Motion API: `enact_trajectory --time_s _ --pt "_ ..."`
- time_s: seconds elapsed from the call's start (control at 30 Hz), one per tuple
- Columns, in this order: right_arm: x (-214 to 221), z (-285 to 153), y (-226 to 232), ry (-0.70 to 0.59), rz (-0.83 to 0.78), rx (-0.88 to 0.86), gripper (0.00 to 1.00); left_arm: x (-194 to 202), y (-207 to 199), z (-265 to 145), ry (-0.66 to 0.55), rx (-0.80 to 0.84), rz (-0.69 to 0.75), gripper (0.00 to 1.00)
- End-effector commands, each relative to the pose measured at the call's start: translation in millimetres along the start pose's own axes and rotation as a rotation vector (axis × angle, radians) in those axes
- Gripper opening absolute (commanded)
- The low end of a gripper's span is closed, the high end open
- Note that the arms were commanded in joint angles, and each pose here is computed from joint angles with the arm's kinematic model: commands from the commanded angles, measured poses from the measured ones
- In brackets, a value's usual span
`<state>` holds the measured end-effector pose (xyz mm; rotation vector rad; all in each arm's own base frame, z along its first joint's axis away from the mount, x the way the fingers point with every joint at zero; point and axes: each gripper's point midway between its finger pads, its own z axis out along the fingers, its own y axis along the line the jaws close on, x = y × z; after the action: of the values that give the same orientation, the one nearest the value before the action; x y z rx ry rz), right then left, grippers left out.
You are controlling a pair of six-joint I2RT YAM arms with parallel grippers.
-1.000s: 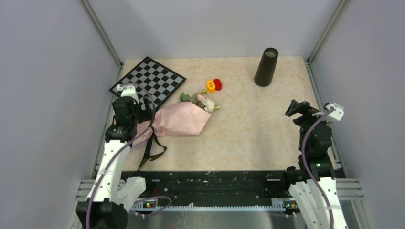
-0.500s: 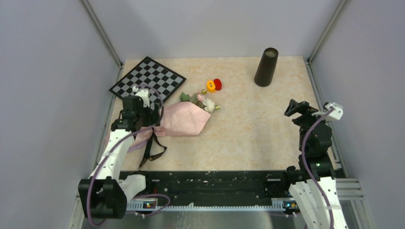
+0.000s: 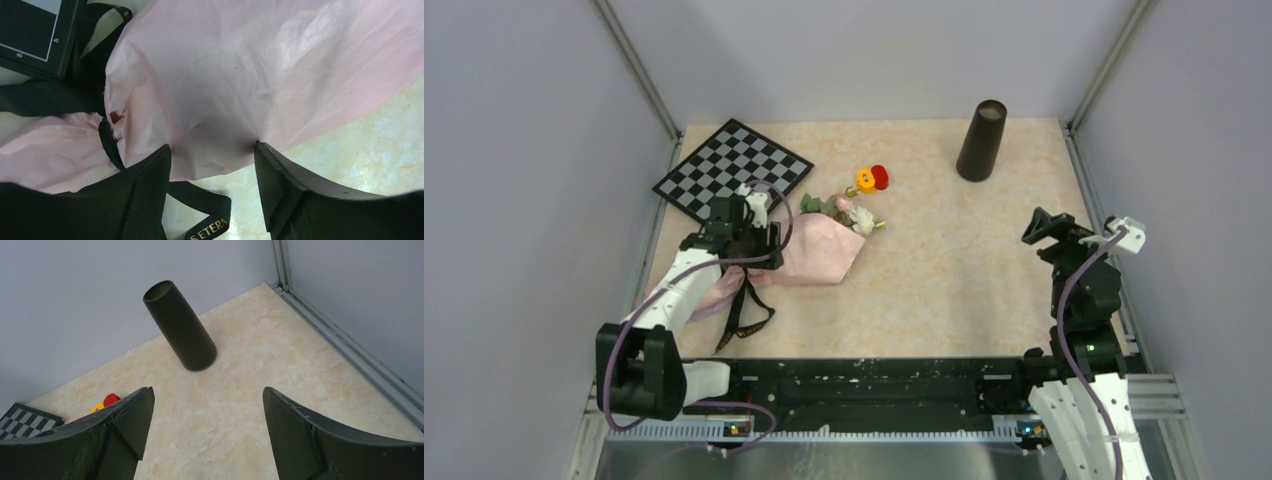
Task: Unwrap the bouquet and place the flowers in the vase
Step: Move the fake flower to the center of the board, then pick up the fake flower at the center of the board.
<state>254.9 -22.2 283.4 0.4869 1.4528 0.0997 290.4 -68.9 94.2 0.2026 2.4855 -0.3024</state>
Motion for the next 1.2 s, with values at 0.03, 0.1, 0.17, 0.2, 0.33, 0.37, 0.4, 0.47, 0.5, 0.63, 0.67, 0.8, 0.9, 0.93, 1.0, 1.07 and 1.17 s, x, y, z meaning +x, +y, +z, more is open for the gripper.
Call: enact_trajectory --time_s 0.03,0.1,0.17,0.2,0.33,0.37,0.4,0.47,0.5,0.63,0.67,0.8,0.9,0.93,1.0,1.07,1.17 --pt "-13.5 -0.5 3.6 -0.049 0.027 -0.007 0.81 -16.7 -24.8 -0.4 -0.014 0.082 -0.003 0.64" --pt "-13.6 -0.4 3.5 -0.049 0.027 -0.006 0.81 -17.7 -34.7 2.0 -0.012 0.108 0.006 0.61" --pt "-14.5 -0.5 3.9 -0.051 0.028 -0.007 0.81 -19.0 -46.7 4.8 -0.014 0.142 0.015 0.60" --pt "-14.5 -0.4 3.8 -0.051 0.028 -0.007 0.81 -20.5 -53.2 6.1 -0.015 0.163 0.016 0.60" --pt "-14.9 -0.9 4.3 -0.050 0.028 -0.010 0.81 -27.6 -77.5 14.2 -0.016 0.252 -0.005 0.58" --pt "-14.2 -0.8 4.6 -0.047 0.027 -0.012 0.81 -29.5 -83.8 16.6 -0.015 0.276 -0.010 0.58" --pt "-14.5 -0.9 4.7 -0.048 0.028 -0.012 0.81 -31.5 -91.0 20.0 -0.013 0.302 -0.009 0.58" --pt "-14.7 -1.1 4.4 -0.047 0.025 -0.010 0.81 -37.5 -104.3 23.0 -0.007 0.348 0.013 0.58" --pt "-14.9 -1.2 4.4 -0.047 0.025 -0.010 0.81 -41.3 -109.7 23.5 -0.006 0.366 0.023 0.58" --pt "-16.8 -1.7 4.9 -0.048 0.024 -0.010 0.81 -53.4 -115.0 19.0 -0.008 0.383 0.059 0.62" --pt "-17.7 -1.8 4.9 -0.050 0.022 -0.010 0.81 -56.8 -112.6 16.9 -0.014 0.367 0.072 0.64" --pt "-19.1 -2.0 4.4 -0.053 0.022 -0.006 0.80 -60.2 -87.1 3.0 -0.033 0.223 0.150 0.84" --pt "-18.7 -2.1 4.4 -0.051 0.022 -0.007 0.80 -63.7 -53.8 -12.5 -0.066 0.044 0.240 0.97" --pt "-18.2 -1.9 4.4 -0.051 0.023 -0.007 0.80 -60.3 -47.6 -18.8 -0.057 0.019 0.287 0.98" --pt "-17.2 -1.8 3.8 -0.051 0.024 -0.005 0.80 -47.6 -41.6 -27.1 -0.027 0.014 0.375 0.99" --pt "-15.9 -1.1 3.9 -0.052 0.027 -0.006 0.80 -38.9 -44.4 -26.8 -0.038 0.050 0.430 0.99" --pt "-15.7 -1.2 5.3 -0.051 0.028 -0.014 0.80 -29.1 -54.3 -23.5 -0.033 0.127 0.473 0.99"
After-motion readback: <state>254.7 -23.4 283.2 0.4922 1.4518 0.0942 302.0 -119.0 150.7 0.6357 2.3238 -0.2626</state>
